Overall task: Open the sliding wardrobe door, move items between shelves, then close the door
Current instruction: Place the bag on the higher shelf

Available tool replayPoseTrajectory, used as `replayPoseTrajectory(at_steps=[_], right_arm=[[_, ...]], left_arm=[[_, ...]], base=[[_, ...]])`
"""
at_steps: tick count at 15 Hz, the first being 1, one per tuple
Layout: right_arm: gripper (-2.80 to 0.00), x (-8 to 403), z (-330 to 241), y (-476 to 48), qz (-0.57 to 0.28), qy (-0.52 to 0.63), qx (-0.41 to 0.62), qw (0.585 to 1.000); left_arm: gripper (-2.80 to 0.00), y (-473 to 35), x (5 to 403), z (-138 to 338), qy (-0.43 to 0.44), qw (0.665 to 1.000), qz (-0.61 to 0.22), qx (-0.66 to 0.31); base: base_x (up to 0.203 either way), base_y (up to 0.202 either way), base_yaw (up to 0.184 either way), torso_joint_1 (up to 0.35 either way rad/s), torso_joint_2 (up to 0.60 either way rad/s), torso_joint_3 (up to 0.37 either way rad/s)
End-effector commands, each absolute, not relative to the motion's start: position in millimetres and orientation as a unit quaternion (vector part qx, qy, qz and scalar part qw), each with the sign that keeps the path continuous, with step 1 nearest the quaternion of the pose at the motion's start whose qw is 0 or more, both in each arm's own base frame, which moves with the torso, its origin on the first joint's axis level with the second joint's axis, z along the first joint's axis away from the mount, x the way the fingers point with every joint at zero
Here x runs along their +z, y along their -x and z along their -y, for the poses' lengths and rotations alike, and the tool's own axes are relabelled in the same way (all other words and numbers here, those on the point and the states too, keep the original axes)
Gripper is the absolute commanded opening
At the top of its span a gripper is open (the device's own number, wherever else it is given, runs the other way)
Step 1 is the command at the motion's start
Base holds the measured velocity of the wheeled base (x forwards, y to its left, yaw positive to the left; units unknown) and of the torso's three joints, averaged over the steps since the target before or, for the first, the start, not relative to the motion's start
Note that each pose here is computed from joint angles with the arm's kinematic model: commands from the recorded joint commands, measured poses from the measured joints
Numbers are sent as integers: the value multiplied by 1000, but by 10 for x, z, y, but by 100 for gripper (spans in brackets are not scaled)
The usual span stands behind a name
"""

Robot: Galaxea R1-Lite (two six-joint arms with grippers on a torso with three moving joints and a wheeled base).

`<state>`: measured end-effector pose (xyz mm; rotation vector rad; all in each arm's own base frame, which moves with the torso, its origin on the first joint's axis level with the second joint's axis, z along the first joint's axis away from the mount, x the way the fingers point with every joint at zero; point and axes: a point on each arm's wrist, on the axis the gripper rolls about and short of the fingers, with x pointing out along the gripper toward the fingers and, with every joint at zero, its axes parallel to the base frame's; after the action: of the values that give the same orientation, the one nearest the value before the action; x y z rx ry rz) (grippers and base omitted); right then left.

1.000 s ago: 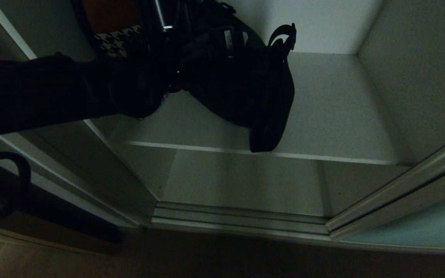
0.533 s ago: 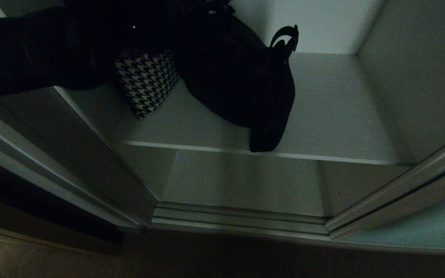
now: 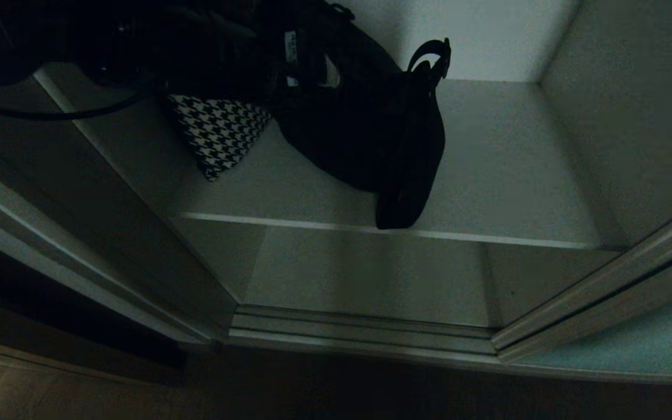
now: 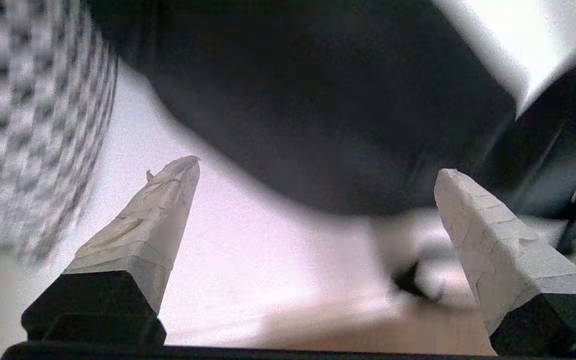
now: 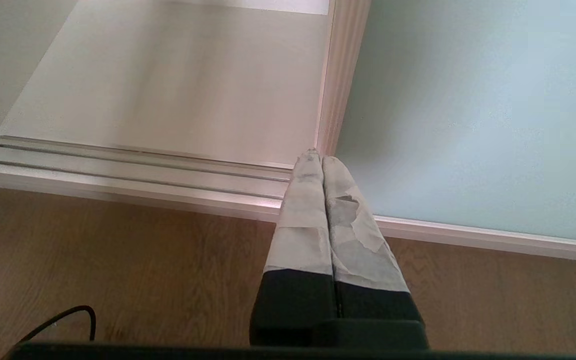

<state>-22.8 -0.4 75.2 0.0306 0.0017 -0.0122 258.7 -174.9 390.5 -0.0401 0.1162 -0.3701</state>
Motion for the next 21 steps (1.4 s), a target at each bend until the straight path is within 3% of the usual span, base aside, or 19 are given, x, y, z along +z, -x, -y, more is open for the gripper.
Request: replayPoseTrajectory(at_steps=[1,5,8,13,21], right_arm=[[-280,749,4,229,0,-15,-6,1000],[-280,748,4,229,0,-15,-6,1000],[-280,752,4,230,1,-15,-6,1000],[-280,750,4,230,0,-15,-6,1000],[-280,747,4,229,-1,-15,-6,1000]], left_arm=[[0,-2450,3896,1655,3,979,-96,-182],[0,-2402,3747,1638,-11,964,-172,-203],[0,-2429,3741,1659,17,963,-175,-203],[0,-2810,3374,1929,1,955,-215,-202],[0,-3332,3095,2385,57,967,-123,-218]], base=[[0,0,0,0,0,0],[0,0,0,0,0,0],[0,0,0,0,0,0],[0,0,0,0,0,0],[0,0,0,0,0,0]])
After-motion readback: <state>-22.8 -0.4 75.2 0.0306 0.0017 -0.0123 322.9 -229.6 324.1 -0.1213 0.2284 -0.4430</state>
